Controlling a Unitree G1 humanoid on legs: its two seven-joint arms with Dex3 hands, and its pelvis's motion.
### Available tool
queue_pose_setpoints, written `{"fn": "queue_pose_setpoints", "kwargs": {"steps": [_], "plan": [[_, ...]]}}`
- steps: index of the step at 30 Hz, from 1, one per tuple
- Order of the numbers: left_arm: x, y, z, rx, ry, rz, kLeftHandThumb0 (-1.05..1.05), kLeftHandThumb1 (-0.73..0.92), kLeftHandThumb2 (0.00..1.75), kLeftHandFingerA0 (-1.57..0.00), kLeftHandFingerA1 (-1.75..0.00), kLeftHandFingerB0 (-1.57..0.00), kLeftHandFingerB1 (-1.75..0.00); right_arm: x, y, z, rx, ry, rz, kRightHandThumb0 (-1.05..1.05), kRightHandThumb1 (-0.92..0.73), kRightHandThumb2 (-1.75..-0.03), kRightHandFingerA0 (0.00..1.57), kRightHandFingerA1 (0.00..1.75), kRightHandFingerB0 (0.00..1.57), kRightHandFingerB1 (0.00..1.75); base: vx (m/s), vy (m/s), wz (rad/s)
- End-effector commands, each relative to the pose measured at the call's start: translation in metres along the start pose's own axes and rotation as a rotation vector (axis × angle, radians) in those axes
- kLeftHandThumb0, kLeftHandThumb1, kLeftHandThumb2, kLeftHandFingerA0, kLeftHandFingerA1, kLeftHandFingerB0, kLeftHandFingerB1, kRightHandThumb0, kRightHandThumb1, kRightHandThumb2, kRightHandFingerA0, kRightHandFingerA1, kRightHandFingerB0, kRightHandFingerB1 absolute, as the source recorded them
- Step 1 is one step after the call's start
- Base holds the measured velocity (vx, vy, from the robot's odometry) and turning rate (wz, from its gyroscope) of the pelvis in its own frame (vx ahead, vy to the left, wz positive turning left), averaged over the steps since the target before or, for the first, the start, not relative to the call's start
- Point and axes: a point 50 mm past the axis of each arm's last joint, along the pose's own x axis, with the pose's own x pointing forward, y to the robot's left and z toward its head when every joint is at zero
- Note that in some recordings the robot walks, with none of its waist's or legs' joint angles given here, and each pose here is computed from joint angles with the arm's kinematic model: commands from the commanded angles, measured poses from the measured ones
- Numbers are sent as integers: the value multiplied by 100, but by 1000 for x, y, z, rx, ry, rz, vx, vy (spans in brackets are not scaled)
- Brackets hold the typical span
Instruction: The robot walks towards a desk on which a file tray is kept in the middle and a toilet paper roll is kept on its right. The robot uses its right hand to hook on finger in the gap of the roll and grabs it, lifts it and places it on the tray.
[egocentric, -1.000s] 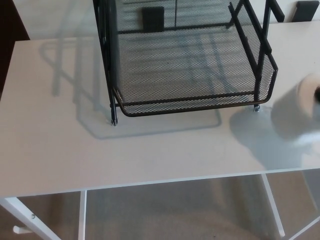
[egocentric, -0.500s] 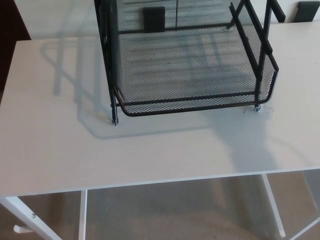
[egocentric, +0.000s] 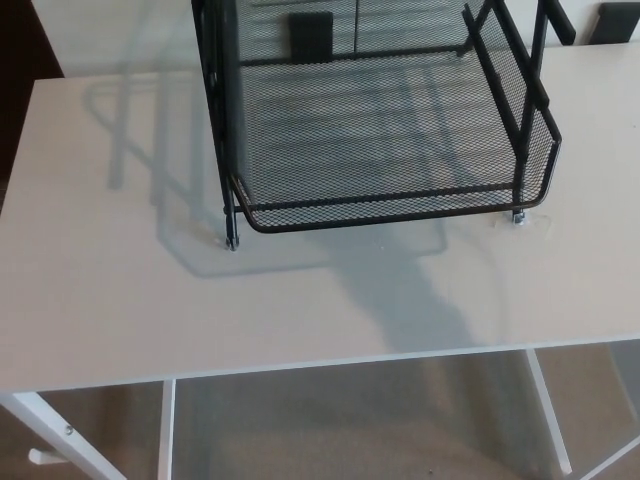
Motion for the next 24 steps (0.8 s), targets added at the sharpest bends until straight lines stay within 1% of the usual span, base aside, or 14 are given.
{"fn": "queue_pose_setpoints", "kwargs": {"steps": [1,2,6,7,9,10,11,13,16,17,19,22,23,24], "plan": [[0,2,2,-13,-19,11,-71,84,65,-42,-51,-29,-39,26,43,15,43,6,294,-20,-70,-70,90,123,93,71,0,0,0],[-1,3,0,9,-15,14,-72,86,65,-45,-51,-31,-39,30,56,17,22,14,334,-26,-70,-64,79,146,87,82,0,0,0],[-1,3,-3,19,1,21,-72,85,65,-45,-52,-32,-40,41,86,18,-34,27,440,-19,-72,-70,81,141,88,94,0,0,0],[-1,2,-3,19,-1,19,-72,85,65,-45,-52,-33,-40,41,87,18,-30,35,447,-19,-70,-70,85,127,90,83,0,0,0],[0,0,-4,-4,-3,15,-71,84,65,-43,-51,-31,-39,44,100,17,-58,44,501,-23,-70,-69,86,122,91,75,0,0,0],[0,1,-3,-1,-5,13,-74,84,65,-42,-53,-31,-40,45,102,17,-69,45,510,-34,-61,-58,86,105,95,58,0,0,0],[-1,1,-2,8,-9,6,-72,85,65,-41,-52,-29,-40,45,109,19,-93,53,537,-34,-64,-60,80,118,88,69,0,0,0],[-1,2,-1,47,-14,-1,-73,86,66,-43,-53,-31,-40,45,115,20,-125,71,566,-36,-62,-59,77,113,86,65,0,0,0],[-1,0,-5,23,-3,15,-72,85,65,-45,-53,-32,-41,43,137,27,-186,52,592,-35,-62,-62,73,156,86,65,0,0,0],[-1,0,-5,20,-4,15,-72,85,65,-44,-54,-32,-41,44,141,28,-189,43,591,-28,-63,-62,74,158,85,77,0,0,0],[-1,0,-6,26,-2,13,-71,85,65,-44,-53,-33,-42,45,145,32,-180,34,600,-28,-64,-59,72,157,83,80,0,0,0],[-1,0,-5,40,-5,11,-72,85,65,-46,-53,-34,-42,46,147,35,-189,15,593,-30,-65,-61,72,160,83,75,0,0,0],[-1,0,-4,38,-4,8,-72,85,65,-45,-53,-34,-42,47,147,39,-194,3,587,-30,-65,-61,72,144,81,69,0,0,0],[0,-1,-5,23,0,14,-72,84,65,-46,-54,-35,-42,48,145,42,-201,-5,590,-31,-64,-61,74,140,80,67,0,0,0]]}}
